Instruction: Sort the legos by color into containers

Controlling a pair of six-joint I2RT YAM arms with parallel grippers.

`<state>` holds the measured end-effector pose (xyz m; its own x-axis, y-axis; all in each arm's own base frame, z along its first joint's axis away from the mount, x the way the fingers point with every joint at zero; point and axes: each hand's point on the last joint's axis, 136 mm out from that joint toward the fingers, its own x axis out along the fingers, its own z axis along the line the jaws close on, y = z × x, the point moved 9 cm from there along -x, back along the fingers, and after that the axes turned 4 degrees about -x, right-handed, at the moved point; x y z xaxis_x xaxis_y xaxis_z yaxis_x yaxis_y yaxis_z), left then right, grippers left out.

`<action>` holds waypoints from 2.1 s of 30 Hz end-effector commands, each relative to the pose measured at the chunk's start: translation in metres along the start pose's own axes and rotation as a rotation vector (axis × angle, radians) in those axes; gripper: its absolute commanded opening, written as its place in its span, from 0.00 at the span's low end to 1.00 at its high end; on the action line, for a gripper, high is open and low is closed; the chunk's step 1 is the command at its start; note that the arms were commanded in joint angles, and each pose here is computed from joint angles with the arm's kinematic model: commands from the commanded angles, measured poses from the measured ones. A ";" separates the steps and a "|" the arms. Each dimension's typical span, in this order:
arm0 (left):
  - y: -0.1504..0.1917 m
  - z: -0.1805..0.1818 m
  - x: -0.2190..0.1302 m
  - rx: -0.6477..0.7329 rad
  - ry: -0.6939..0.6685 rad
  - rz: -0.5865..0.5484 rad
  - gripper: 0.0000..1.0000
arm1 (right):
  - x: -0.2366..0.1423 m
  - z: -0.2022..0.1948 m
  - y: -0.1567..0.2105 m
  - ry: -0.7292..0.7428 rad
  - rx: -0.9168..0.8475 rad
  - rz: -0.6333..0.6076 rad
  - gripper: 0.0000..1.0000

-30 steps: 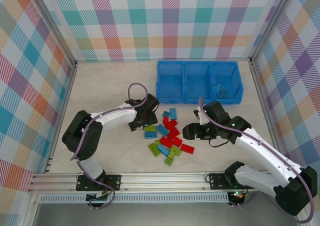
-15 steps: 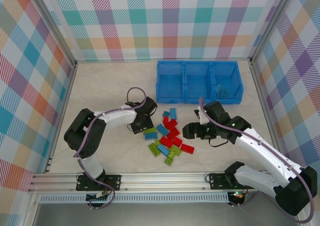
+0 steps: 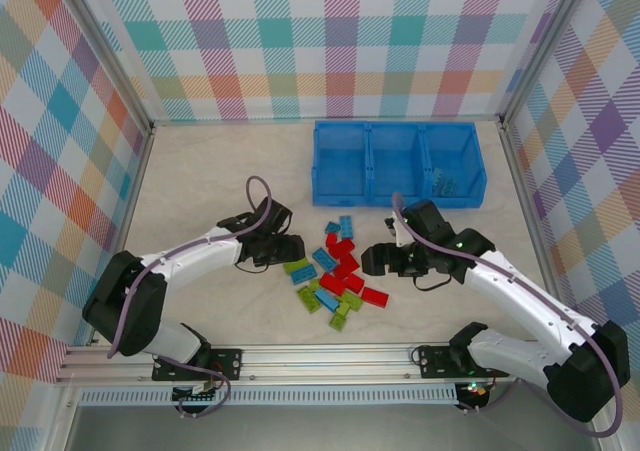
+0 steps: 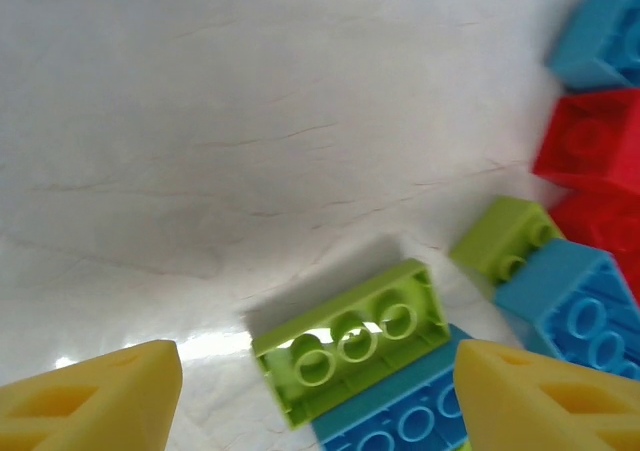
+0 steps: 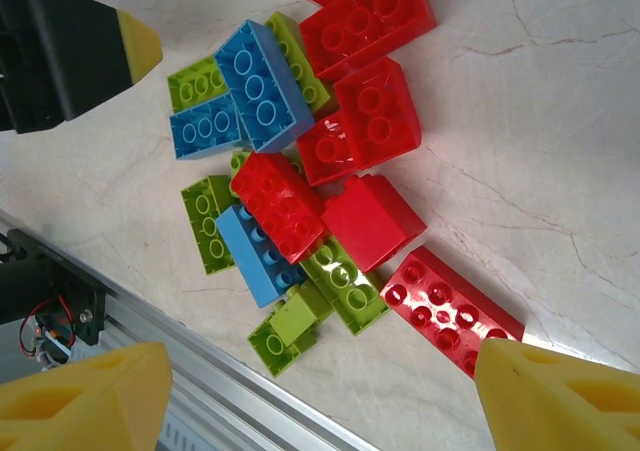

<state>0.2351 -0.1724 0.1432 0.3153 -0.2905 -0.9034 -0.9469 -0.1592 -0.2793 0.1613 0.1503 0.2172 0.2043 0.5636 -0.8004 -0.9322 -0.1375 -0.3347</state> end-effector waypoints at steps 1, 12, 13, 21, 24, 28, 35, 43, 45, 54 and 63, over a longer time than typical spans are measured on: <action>-0.001 -0.009 0.001 0.135 0.046 0.024 0.73 | -0.005 0.011 -0.009 -0.035 -0.018 -0.027 0.81; 0.003 0.012 0.033 0.071 -0.181 0.081 0.47 | -0.011 0.009 -0.001 -0.025 -0.002 -0.039 0.83; 0.002 0.015 0.033 0.056 -0.212 0.067 0.44 | -0.011 0.009 -0.001 -0.026 -0.002 -0.041 0.83; 0.002 0.044 0.017 -0.111 -0.428 -0.071 0.35 | -0.008 0.011 -0.004 -0.028 -0.004 -0.033 0.85; 0.006 0.046 0.014 -0.165 -0.383 -0.075 0.33 | -0.006 0.011 -0.005 -0.025 -0.007 -0.031 0.86; 0.006 0.024 0.006 -0.165 -0.130 -0.047 0.54 | -0.005 0.011 -0.005 -0.023 -0.009 -0.027 0.87; -0.004 0.011 -0.028 0.002 -0.013 -0.149 0.79 | -0.003 0.011 -0.005 -0.027 -0.010 -0.029 0.88; -0.003 0.017 -0.006 0.299 -0.196 -0.055 0.72 | -0.004 0.016 -0.011 -0.037 -0.019 -0.024 0.89; -0.005 0.016 -0.001 0.316 -0.205 -0.039 0.75 | -0.006 0.017 -0.011 -0.033 -0.025 -0.024 0.89; -0.008 0.013 0.030 0.324 -0.233 0.104 0.67 | -0.009 0.017 -0.007 -0.024 -0.023 -0.013 0.90; -0.007 0.021 0.040 0.256 -0.294 0.115 0.40 | -0.008 0.022 -0.008 -0.023 -0.037 0.000 0.91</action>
<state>0.2547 -0.1687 0.1049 0.2371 -0.0451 -0.9704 -0.9605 0.1388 -0.2411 0.1583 0.1620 0.2273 0.1808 0.5757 -0.7974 -0.9296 -0.1647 -0.3297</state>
